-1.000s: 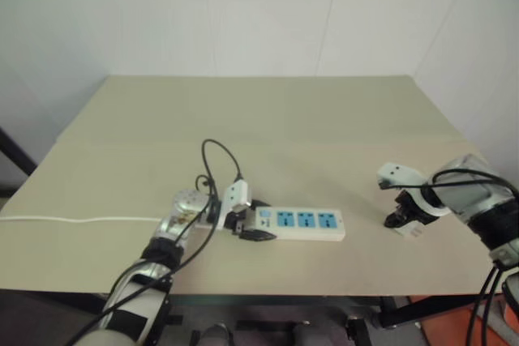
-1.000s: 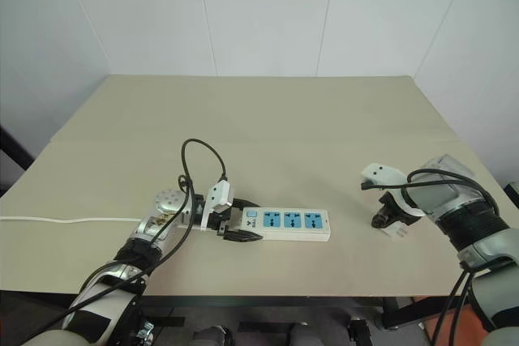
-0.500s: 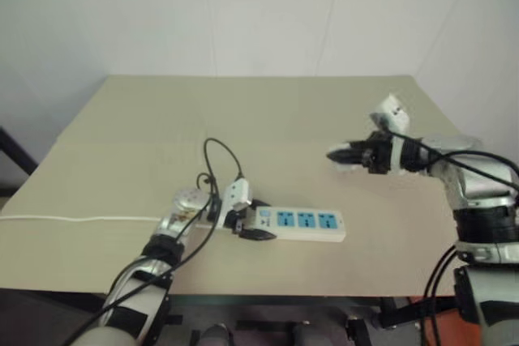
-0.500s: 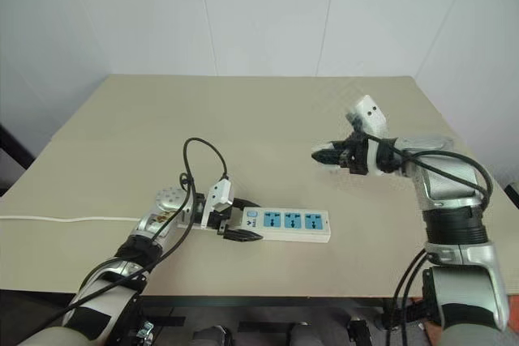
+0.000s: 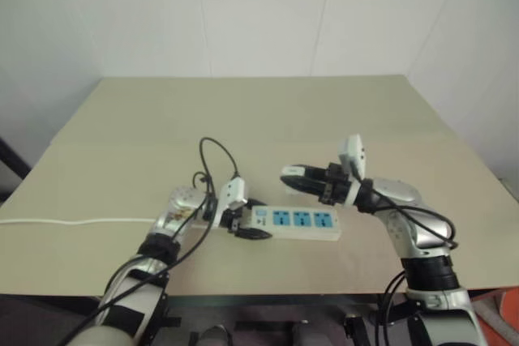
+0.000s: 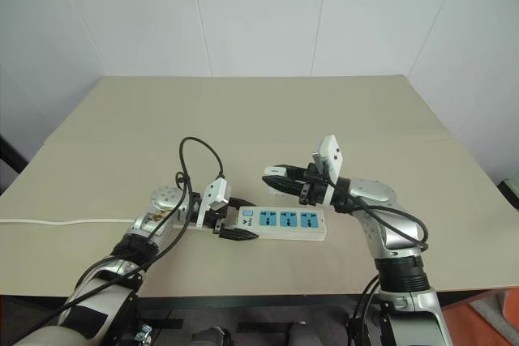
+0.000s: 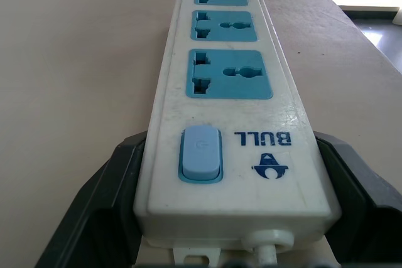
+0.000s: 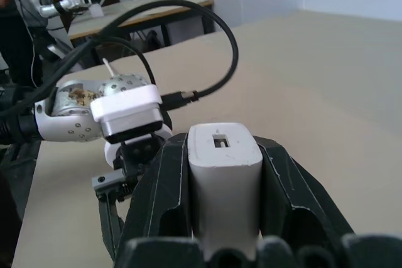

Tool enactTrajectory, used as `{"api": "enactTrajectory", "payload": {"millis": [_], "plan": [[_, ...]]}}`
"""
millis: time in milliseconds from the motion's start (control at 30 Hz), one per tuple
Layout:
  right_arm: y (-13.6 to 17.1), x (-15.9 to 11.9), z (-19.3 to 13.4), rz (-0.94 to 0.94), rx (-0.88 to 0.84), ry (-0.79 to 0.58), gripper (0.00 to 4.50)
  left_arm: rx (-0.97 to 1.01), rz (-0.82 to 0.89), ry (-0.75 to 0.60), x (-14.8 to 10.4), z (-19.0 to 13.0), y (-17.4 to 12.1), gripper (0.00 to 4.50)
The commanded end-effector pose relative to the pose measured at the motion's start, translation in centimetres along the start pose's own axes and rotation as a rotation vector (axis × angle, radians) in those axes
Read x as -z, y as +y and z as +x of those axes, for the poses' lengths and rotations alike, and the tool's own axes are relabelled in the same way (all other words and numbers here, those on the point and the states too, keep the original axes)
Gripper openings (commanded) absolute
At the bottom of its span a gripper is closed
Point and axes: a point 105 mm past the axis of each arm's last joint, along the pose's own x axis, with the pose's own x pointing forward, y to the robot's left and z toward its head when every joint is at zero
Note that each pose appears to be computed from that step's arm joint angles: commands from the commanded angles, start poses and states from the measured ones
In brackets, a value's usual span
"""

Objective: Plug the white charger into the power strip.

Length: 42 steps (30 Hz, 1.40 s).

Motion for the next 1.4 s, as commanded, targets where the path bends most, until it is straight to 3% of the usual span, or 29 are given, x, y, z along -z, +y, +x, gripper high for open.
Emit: {"api": "enactTrajectory", "payload": {"millis": [33, 533, 833, 1400], "plan": [[0.7, 0.2, 0.7, -0.072, -0.043, -0.024, 1.11, 0.022, -0.009, 0.043, 0.6, -0.1, -0.4, 3.29], [2.0, 4.0, 2.9, -0.054, -0.133, 0.005, 1.11, 0.029, -0.020, 0.056, 1.1, -0.4, -1.2, 3.29], [0.6, 4.7, 2.2, -0.062, -0.119, 0.036, 1.11, 0.019, -0.022, 0.057, 1.0, -0.4, -1.3, 3.29], [1.3, 4.5, 2.0, -0.053, -0.144, 0.002, 1.11, 0.019, -0.024, 0.063, 1.0, -0.5, -1.3, 3.29]]}}
